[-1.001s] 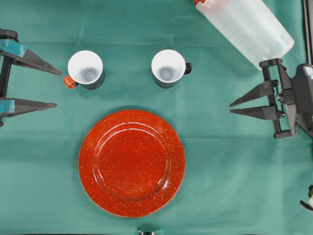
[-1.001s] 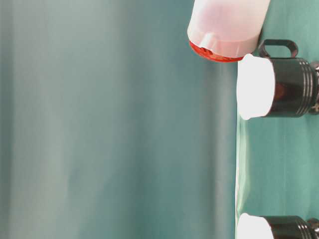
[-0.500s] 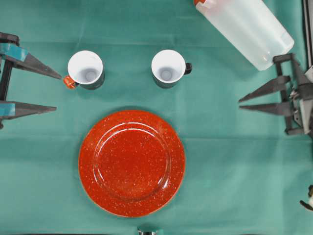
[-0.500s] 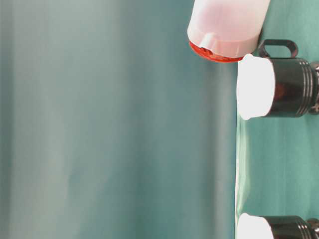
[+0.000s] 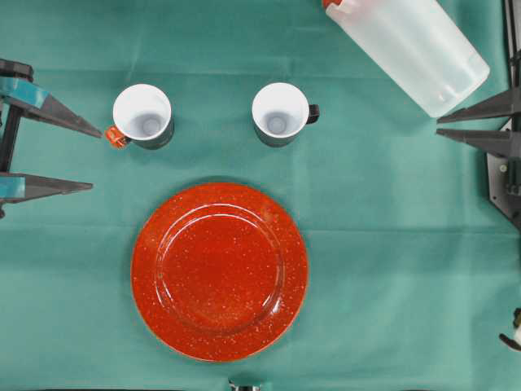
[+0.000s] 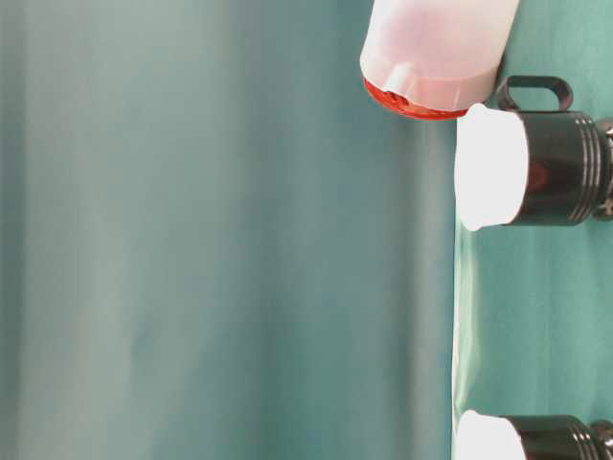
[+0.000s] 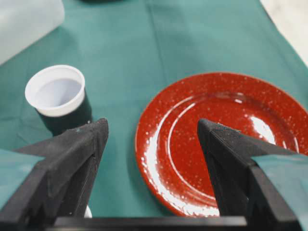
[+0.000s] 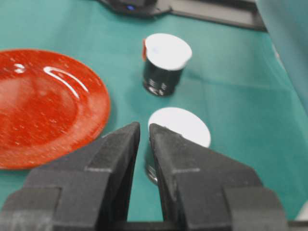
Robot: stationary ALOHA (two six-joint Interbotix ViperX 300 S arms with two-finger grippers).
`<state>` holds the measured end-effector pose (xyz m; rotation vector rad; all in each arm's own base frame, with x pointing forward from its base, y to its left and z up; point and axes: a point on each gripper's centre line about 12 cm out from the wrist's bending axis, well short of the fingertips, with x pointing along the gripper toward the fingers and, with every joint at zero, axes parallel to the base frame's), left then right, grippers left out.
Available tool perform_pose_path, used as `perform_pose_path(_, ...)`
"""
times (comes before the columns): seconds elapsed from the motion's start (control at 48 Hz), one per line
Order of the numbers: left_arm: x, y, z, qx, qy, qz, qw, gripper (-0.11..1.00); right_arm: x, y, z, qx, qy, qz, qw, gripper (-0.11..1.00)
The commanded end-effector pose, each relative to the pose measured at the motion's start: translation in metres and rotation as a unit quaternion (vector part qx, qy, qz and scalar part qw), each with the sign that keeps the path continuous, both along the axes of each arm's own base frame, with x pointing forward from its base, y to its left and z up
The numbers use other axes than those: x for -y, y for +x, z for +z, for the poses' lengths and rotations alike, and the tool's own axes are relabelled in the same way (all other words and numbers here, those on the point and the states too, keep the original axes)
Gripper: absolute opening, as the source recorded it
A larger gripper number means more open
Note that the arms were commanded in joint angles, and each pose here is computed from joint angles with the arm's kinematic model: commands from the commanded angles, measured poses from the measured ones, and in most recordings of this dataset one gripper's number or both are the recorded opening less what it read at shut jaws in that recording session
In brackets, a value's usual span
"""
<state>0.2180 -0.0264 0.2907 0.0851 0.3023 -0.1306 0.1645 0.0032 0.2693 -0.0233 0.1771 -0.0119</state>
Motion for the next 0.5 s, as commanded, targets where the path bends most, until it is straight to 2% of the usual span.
perform_pose_path(0.0, 0.000, 0.001, 0.003, 0.004, 0.002, -0.001, 1.0000, 0.73, -0.006, 0.007, -0.001, 0.006, 0.005, 0.022, 0.9997, 0.23)
perform_pose_path(0.208, 0.000, 0.001, 0.003, 0.006, 0.001, -0.001, 1.0000, 0.73, -0.015, 0.016, -0.014, 0.000, 0.016, 0.055, 0.9984, 0.23)
perform_pose_path(0.479, 0.001, 0.001, 0.003, 0.004, -0.001, -0.001, 1.0000, 0.73, -0.013, 0.016, -0.015, -0.007, 0.012, 0.047, 0.9988, 0.23)
